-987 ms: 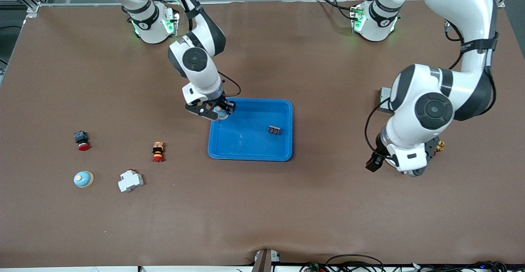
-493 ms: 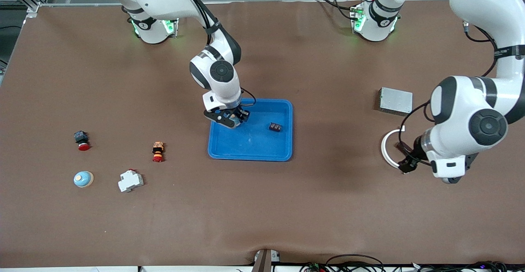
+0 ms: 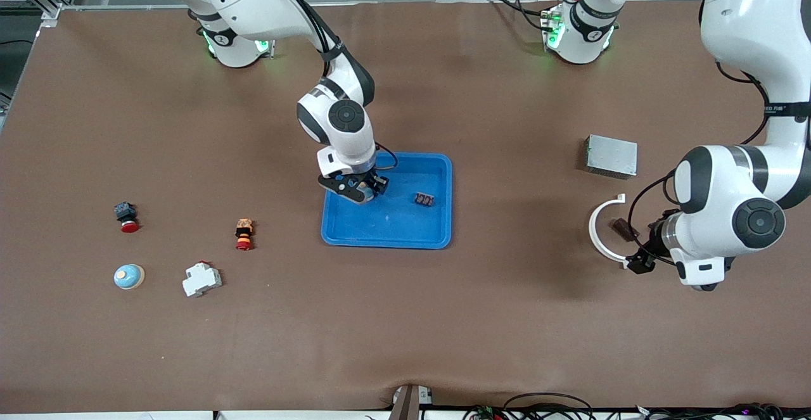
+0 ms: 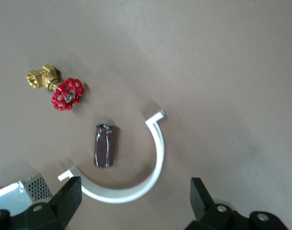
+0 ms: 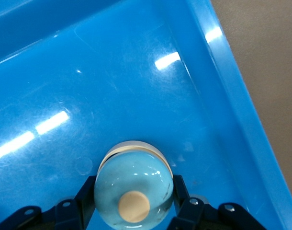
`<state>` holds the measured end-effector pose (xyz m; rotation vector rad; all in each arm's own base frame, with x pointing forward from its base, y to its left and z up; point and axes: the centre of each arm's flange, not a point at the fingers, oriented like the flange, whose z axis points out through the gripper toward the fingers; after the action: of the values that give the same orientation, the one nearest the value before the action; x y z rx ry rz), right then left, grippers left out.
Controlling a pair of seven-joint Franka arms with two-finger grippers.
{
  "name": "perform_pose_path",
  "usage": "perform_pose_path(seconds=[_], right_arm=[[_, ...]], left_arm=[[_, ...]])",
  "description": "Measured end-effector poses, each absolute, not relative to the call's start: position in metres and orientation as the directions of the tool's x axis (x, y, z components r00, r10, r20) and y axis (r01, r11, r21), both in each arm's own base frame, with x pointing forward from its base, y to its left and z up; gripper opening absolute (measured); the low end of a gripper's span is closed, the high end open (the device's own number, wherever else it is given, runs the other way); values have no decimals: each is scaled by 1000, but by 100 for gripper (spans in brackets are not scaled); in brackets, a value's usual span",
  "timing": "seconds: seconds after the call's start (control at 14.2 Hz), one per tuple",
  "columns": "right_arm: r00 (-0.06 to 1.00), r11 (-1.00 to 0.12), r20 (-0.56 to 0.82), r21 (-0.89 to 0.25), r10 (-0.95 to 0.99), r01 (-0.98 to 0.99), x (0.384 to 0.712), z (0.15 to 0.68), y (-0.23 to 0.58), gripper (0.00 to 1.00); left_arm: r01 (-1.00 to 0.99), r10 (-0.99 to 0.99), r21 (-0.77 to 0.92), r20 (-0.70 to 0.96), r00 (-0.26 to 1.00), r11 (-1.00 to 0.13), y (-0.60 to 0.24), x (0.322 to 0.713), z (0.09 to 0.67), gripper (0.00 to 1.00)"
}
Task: Place electrolytic capacitor and blue bell in tray
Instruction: 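Carry the bell over the tray while the left gripper reaches another capacitor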
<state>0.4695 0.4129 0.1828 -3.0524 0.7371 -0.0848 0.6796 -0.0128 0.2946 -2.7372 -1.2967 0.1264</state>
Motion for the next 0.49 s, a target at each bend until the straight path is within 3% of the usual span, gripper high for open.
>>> perform_pose_path(seconds=[0.07,0.14,0.35,0.49], right_arm=[[888,-889,53,-13,-457,-457,470,183,413,68],[887,-889,52,-11,-458,-458,470,182,412,74],[886,-887,52,0,-462,-462,471,174,409,100],[882,-883,55,13,-468,-469,480,182,410,100]], left_arm=[[764,773,-136,-30,633,-631,-9,675,284,100],[762,772,-139,-34,634,-632,-8,670,274,100],[755,765,-143,-26,643,-640,-4,654,244,100],[756,763,-130,-10,646,-642,2,643,224,100]])
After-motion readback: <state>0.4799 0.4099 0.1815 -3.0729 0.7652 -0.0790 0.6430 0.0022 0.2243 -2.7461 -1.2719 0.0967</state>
